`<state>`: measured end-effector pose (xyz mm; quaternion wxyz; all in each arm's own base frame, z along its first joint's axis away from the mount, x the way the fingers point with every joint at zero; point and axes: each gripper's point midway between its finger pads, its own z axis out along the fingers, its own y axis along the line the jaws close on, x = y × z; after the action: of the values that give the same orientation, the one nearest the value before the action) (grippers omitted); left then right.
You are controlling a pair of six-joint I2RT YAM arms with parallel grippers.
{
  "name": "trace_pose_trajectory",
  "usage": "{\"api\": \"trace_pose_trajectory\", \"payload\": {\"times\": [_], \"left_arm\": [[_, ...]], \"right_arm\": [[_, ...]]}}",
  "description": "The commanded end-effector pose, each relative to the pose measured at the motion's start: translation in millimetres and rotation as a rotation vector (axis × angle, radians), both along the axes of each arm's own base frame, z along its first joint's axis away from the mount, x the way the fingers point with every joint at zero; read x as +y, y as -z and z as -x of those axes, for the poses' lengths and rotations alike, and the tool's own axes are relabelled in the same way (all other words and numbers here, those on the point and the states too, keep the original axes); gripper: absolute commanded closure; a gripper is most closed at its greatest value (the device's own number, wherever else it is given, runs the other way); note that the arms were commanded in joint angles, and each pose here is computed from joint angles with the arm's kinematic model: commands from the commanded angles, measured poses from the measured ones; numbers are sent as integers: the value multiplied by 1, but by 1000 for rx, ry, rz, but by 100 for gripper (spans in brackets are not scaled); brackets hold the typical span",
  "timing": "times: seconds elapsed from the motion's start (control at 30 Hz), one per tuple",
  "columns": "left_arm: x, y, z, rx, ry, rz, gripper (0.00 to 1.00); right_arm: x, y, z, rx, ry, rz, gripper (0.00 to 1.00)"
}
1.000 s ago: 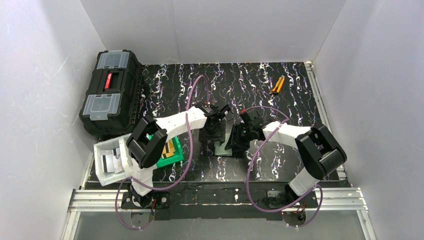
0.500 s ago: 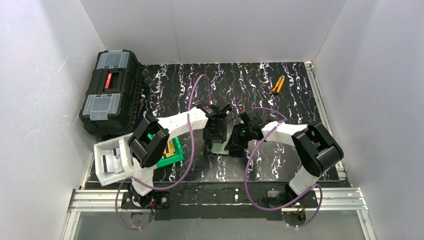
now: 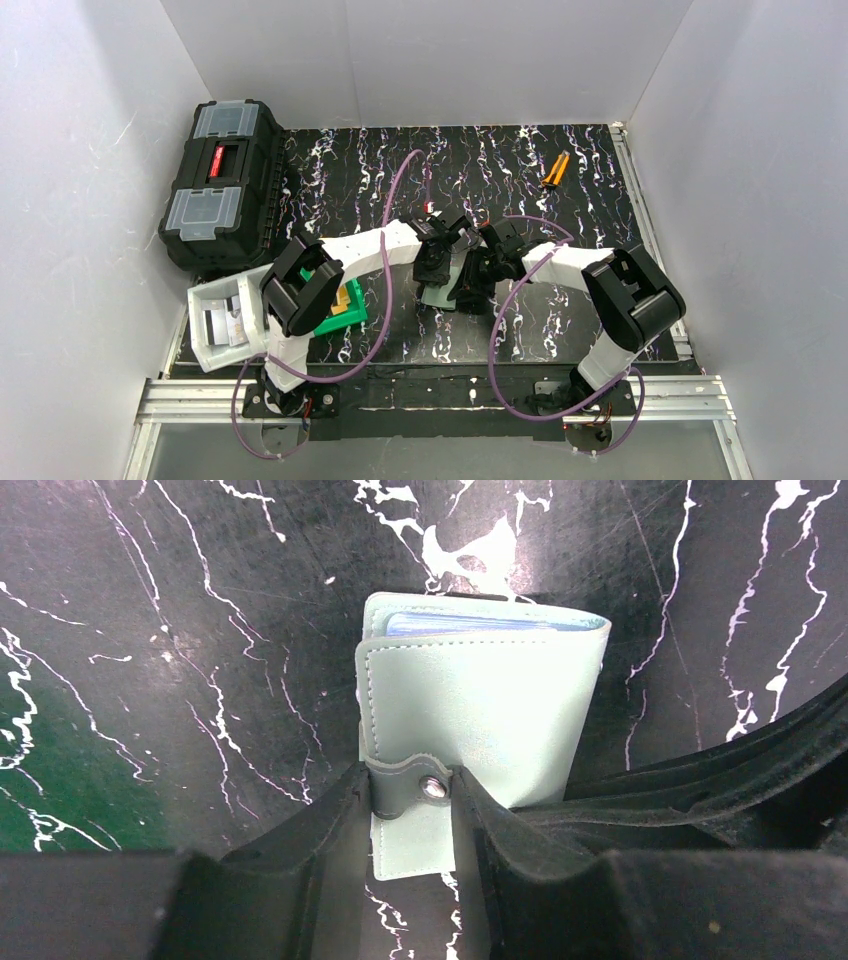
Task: Take the credit cards out of the card holder
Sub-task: Open the card holder at the center of the board.
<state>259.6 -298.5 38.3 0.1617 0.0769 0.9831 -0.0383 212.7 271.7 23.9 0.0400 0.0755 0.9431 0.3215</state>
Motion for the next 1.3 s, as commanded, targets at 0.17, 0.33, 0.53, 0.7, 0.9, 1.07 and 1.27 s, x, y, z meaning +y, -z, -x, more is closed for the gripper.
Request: {"api": "trace_pose_trajectory", "payload": {"times": [0.17, 0.33, 0.53, 0.7, 0.9, 1.07, 1.27], "left_arm": [[66, -16, -12, -89, 33, -250, 53], [60, -20, -11, -95, 58, -209, 48], [41, -22, -8, -104, 83, -102, 66], [31, -15, -6, -85, 99, -86, 71], [36, -8, -4, -78, 88, -108, 81], [51, -24, -9, -109, 48, -143, 99], [50, -54, -6, -113, 48, -58, 100]], "right_arm": [[-29, 37, 11, 67, 33, 170, 99], [-28, 39, 11, 73, 29, 172, 99], [-28, 40, 11, 77, 27, 171, 99], [-27, 41, 11, 84, 22, 172, 99], [-27, 42, 11, 88, 21, 174, 99], [-28, 42, 11, 94, 22, 180, 99], [-25, 36, 9, 78, 3, 171, 89]]}}
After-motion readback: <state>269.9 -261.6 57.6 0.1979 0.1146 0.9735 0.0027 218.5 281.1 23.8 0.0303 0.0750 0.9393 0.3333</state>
